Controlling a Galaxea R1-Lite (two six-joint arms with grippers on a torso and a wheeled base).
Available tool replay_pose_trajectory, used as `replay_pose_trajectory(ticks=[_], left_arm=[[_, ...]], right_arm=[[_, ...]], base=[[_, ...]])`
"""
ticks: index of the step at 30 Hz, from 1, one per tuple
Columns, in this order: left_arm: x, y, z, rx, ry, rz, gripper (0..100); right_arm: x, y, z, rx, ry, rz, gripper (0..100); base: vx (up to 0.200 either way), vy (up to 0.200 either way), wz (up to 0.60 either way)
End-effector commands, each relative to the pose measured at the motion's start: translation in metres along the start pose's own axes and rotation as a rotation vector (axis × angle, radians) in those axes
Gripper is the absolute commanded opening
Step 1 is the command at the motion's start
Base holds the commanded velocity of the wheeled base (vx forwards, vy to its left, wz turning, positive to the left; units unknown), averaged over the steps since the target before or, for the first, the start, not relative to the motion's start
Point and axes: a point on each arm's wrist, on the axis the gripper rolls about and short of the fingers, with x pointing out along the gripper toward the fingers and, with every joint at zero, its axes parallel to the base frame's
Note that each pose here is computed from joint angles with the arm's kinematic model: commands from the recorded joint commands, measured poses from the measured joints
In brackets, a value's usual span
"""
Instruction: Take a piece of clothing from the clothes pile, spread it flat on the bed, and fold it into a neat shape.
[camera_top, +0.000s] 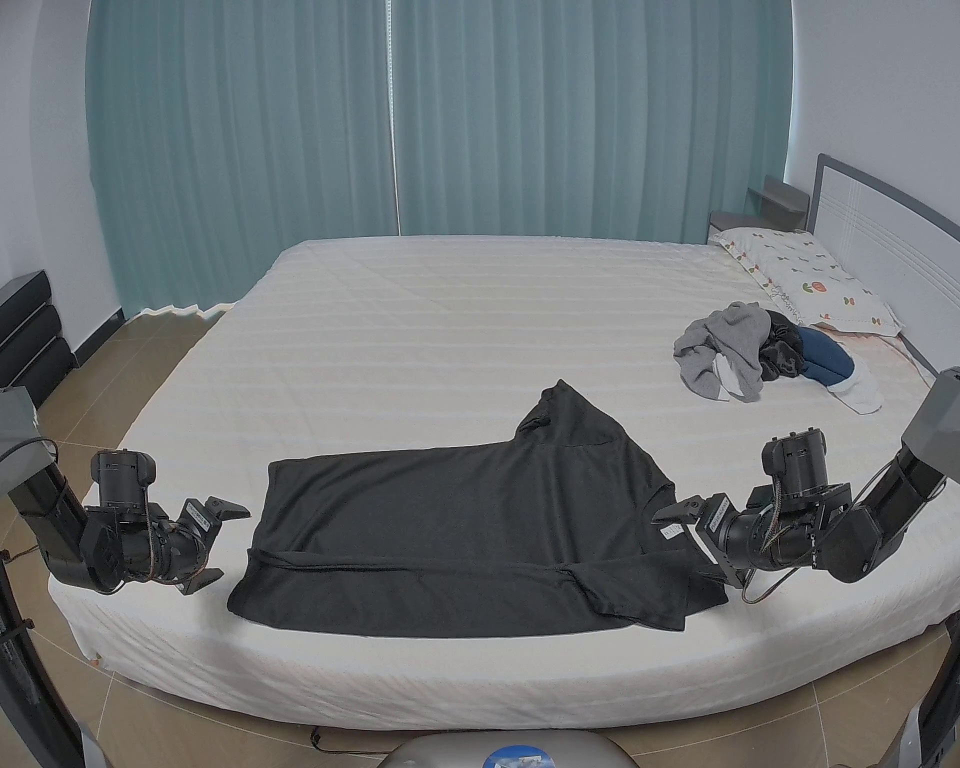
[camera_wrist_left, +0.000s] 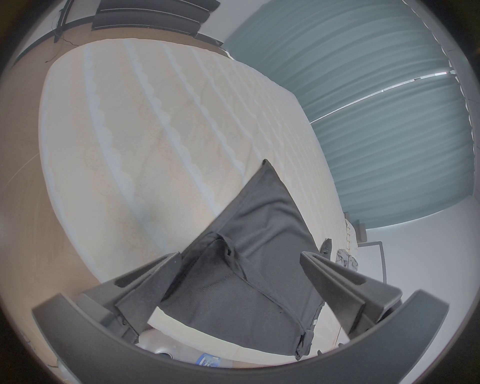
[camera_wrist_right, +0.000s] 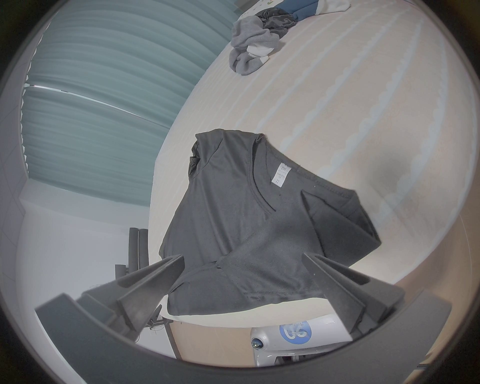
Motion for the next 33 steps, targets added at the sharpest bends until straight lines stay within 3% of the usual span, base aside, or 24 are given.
replay_pose_trajectory(ticks=[1,7,13,23,28,33], left_arm=[[-0.001,-0.001,-0.001,-0.002,0.002,-0.002,100],[0.0,-0.004,-0.008,0.016,0.019,-0.003,100],[-0.012,-0.015,-0.02,0.048,0.038,-0.037,100],[-0.008,-0.027,-0.075,0.165,0.19,-0.03,100],[0.004,-0.029,-0.088,0.196,0.195,0.005,100],[0.03,-0.023,-0.097,0.222,0.159,0.097,100]], right_arm=[[-0.001,0.0,0.001,-0.002,-0.004,0.001,100],[-0.002,0.001,0.001,-0.002,-0.006,0.004,100],[-0.002,-0.001,0.0,-0.002,-0.002,-0.001,100],[-0.004,-0.001,-0.001,-0.004,-0.001,0.0,100],[-0.004,-0.002,-0.002,-0.005,0.003,-0.004,100],[-0.003,-0.001,-0.003,-0.008,0.005,-0.003,100]], base=[[0.2,0.0,0.0],[0.2,0.0,0.0],[0.0,0.0,0.0],[0.0,0.0,0.0],[0.0,0.0,0.0],[0.0,0.0,0.0]])
